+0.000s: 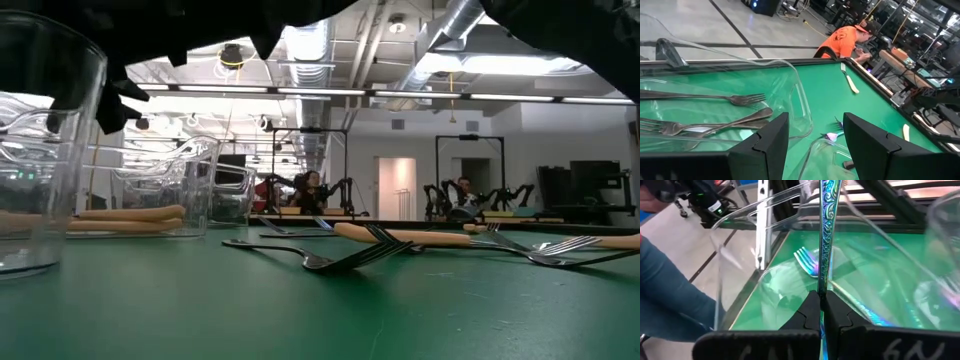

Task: Sort silverware by color (type)
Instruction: Put the blue fork into the bottom transparent bin, then put the black fork into the top transparent bin

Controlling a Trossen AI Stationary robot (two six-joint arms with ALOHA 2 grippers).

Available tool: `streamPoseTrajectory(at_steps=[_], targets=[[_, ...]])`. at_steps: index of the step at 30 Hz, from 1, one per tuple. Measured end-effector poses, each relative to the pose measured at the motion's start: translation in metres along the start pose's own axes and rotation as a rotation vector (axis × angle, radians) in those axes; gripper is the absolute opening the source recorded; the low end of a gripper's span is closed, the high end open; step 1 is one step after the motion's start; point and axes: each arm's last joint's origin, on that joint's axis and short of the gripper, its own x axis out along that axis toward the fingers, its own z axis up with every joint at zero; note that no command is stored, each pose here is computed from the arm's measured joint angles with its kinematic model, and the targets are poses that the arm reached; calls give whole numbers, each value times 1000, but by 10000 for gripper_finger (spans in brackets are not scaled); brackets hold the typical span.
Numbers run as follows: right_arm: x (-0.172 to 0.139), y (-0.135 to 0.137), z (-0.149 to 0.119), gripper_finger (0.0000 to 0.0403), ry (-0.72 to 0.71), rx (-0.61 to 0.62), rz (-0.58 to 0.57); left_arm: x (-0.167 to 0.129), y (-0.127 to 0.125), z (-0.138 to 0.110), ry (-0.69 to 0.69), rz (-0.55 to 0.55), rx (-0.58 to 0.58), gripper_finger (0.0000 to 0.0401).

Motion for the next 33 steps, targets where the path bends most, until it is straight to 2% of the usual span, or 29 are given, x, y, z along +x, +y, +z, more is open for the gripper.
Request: streamPoseTrajectory(at_steps=[12,33], targets=[[-1,-2,0,52,4,6,-5,0,0,0,-4,6,1,172],[-5,-3,6,57,-7,-19,-4,0,0,0,-4,6,1,172]])
